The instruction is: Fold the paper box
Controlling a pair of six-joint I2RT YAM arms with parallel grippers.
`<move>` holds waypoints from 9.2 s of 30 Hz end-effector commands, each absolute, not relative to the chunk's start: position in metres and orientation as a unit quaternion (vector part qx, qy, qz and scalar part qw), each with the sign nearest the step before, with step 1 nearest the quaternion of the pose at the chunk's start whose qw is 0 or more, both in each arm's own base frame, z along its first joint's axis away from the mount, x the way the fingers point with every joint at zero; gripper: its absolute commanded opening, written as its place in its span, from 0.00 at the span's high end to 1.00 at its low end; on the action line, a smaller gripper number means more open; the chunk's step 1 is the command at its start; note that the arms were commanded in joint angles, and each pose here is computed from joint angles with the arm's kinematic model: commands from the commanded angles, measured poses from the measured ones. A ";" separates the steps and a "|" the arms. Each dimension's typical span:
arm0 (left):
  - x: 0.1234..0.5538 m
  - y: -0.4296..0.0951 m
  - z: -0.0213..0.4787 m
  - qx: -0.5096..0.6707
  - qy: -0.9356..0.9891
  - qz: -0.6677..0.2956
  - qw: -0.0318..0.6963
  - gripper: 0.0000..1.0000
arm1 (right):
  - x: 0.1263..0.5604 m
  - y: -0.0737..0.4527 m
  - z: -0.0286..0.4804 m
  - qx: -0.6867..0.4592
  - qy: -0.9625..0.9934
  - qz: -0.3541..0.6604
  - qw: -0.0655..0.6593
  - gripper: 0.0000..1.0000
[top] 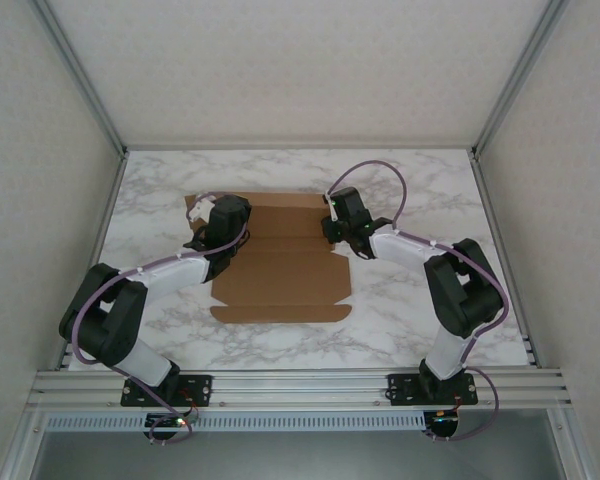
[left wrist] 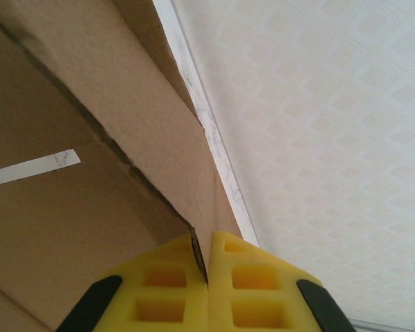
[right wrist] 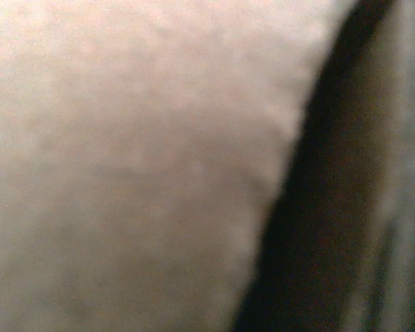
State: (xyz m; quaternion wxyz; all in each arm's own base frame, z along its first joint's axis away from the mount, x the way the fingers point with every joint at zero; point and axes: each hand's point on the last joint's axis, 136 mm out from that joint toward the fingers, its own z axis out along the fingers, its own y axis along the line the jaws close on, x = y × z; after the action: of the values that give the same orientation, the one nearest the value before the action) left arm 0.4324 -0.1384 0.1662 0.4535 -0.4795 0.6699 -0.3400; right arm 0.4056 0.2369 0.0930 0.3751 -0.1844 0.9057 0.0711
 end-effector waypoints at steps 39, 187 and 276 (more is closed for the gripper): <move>0.388 -0.154 0.100 -0.478 0.746 -0.291 0.360 1.00 | 0.384 0.228 0.104 -0.122 0.896 0.051 0.424 0.34; 0.383 -0.171 0.113 -0.530 0.673 -0.355 0.375 1.00 | 0.380 0.345 0.207 0.287 0.703 0.586 0.284 0.66; 0.389 -0.135 0.158 -0.217 0.855 -0.315 0.350 0.50 | 0.370 0.262 0.153 0.278 0.787 0.445 0.324 0.94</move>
State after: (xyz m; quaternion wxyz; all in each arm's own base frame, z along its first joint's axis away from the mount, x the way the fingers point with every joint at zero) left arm 0.3996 -0.1644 0.1630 0.3305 -0.1947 0.8431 -0.3769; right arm 0.3742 0.2742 0.1736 0.3300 0.2761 0.7580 0.4902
